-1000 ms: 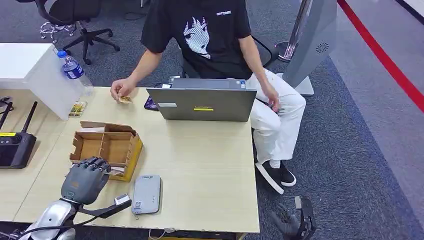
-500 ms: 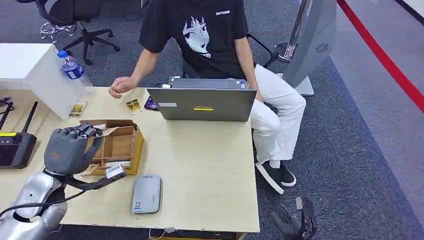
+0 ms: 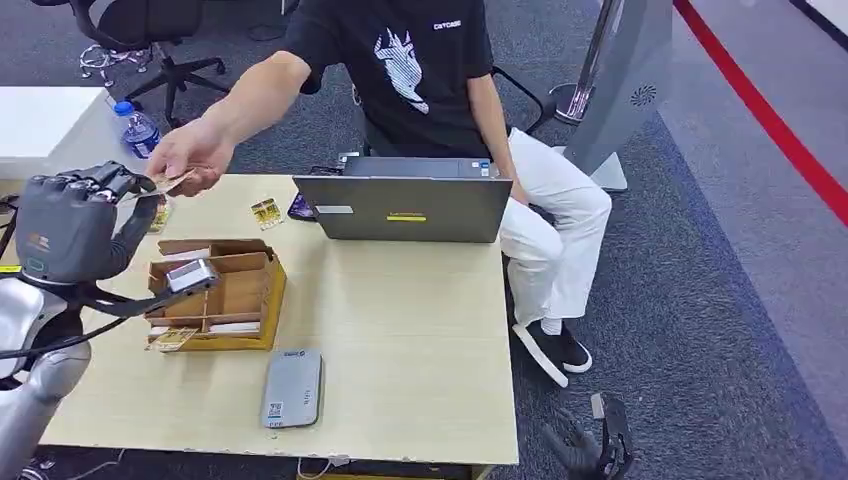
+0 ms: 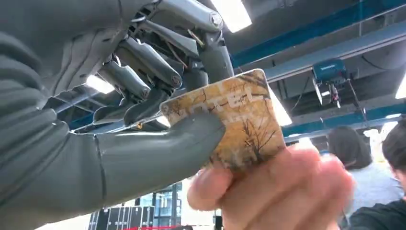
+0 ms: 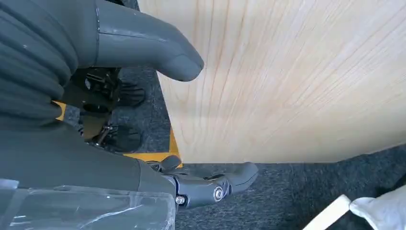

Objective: Pass the card to the sensor for recognition and then transmit it.

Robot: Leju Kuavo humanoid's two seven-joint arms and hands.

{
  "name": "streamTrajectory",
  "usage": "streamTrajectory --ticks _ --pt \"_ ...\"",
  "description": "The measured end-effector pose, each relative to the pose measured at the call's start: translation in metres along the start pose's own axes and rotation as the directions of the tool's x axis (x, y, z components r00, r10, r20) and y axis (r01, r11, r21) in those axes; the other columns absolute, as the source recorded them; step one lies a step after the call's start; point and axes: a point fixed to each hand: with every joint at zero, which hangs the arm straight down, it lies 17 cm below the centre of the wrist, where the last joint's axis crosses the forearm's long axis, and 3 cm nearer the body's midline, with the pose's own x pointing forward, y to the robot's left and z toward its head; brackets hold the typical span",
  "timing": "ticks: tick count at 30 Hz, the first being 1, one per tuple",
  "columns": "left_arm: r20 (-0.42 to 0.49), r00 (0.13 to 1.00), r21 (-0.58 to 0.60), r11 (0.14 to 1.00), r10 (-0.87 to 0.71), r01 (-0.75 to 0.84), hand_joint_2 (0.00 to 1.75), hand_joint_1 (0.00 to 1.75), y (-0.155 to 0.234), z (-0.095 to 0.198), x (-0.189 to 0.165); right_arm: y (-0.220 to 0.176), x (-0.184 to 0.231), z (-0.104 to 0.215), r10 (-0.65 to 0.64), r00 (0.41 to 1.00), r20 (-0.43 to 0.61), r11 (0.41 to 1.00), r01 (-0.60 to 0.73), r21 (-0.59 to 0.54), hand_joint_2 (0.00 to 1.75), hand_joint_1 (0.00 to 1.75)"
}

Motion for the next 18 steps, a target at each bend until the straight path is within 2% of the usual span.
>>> streamTrajectory --ticks 1,7,12,18 --pt "-0.004 1.000 -0.001 1.000 -0.001 0.001 1.75 0.03 0.000 0.002 -0.002 0.000 -0.001 0.000 0.000 1.000 -0.002 1.000 0.000 0.000 1.75 0.00" --pt "-0.007 1.000 -0.007 1.000 -0.008 0.008 1.75 0.00 -0.006 0.017 0.001 0.000 -0.001 0.000 0.000 1.000 -0.004 1.000 0.000 0.000 1.75 0.00" --pt "-0.028 0.999 0.066 0.998 -0.017 0.019 1.75 0.00 0.003 0.035 0.003 -0.001 -0.002 0.000 -0.001 1.000 -0.004 1.000 0.001 -0.001 1.75 0.00" --pt "-0.048 0.999 0.064 0.998 -0.012 0.016 1.75 0.00 -0.001 0.049 0.004 -0.001 -0.002 0.001 -0.001 1.000 -0.001 1.000 0.001 -0.003 1.75 0.00"
